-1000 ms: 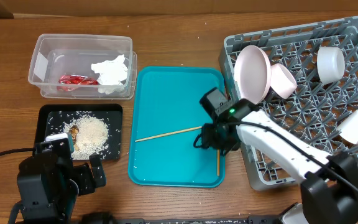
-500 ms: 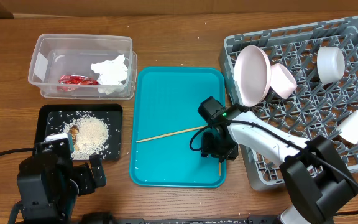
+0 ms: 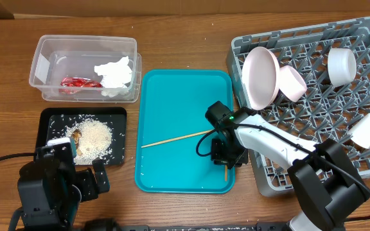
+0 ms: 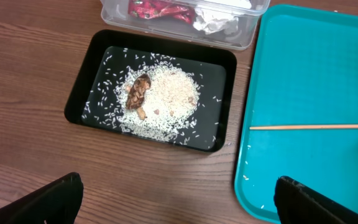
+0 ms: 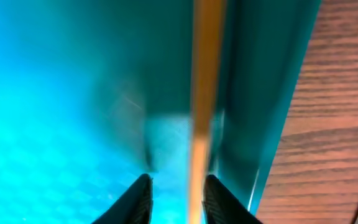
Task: Sort waste into correct bins and load items into the dishwasher
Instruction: 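Grasp the upright wooden chopstick on the teal tray with the right gripper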
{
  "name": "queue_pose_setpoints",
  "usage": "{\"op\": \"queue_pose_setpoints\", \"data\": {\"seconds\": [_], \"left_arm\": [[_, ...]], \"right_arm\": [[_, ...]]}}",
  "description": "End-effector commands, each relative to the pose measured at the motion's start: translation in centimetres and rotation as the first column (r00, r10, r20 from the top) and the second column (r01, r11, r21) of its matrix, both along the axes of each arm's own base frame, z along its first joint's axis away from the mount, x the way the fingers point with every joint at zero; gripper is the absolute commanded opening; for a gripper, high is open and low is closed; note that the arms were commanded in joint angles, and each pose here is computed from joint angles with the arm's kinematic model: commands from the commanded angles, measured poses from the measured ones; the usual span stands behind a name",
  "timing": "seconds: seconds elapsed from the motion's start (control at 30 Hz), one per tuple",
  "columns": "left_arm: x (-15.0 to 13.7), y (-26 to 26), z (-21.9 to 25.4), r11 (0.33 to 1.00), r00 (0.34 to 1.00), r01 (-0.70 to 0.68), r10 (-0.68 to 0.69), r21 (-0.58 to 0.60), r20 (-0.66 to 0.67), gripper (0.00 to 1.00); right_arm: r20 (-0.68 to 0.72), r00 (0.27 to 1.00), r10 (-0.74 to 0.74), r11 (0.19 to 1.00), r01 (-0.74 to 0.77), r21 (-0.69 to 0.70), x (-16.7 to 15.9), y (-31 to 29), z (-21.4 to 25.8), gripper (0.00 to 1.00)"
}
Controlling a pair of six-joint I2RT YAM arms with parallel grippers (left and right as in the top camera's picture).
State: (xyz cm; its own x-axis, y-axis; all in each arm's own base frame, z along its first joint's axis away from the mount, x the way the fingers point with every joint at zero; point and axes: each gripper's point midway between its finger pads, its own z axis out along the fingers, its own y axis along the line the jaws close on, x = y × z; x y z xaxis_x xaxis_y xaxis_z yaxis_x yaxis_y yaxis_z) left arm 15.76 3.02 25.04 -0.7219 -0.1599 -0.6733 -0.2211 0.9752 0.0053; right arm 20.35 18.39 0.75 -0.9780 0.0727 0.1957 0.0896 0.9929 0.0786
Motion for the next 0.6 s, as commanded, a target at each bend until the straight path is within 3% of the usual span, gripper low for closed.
{"op": "queue_pose_setpoints", "data": {"seconds": [0.0, 0.47, 0.57], "left_arm": [[0.0, 0.3, 0.2, 1.0, 1.0, -0.008, 0.008, 0.012, 0.002, 1.0], [0.0, 0.3, 0.2, 1.0, 1.0, -0.008, 0.008, 0.012, 0.002, 1.0], [0.0, 0.3, 0.2, 1.0, 1.0, -0.008, 0.008, 0.012, 0.002, 1.0]], "right_arm": [[-0.008, 1.0, 0.008, 1.0, -0.009, -0.015, -0.3, -0.2, -0.4, 0.27], [-0.081, 0.996, 0.027, 0.998, -0.031, -0.047, -1.2, -0.7, -2.3, 0.28], [-0.084, 0.995, 0.054, 0.998, -0.056, -0.024, -1.3, -0.4, -2.2, 0.2]]}}
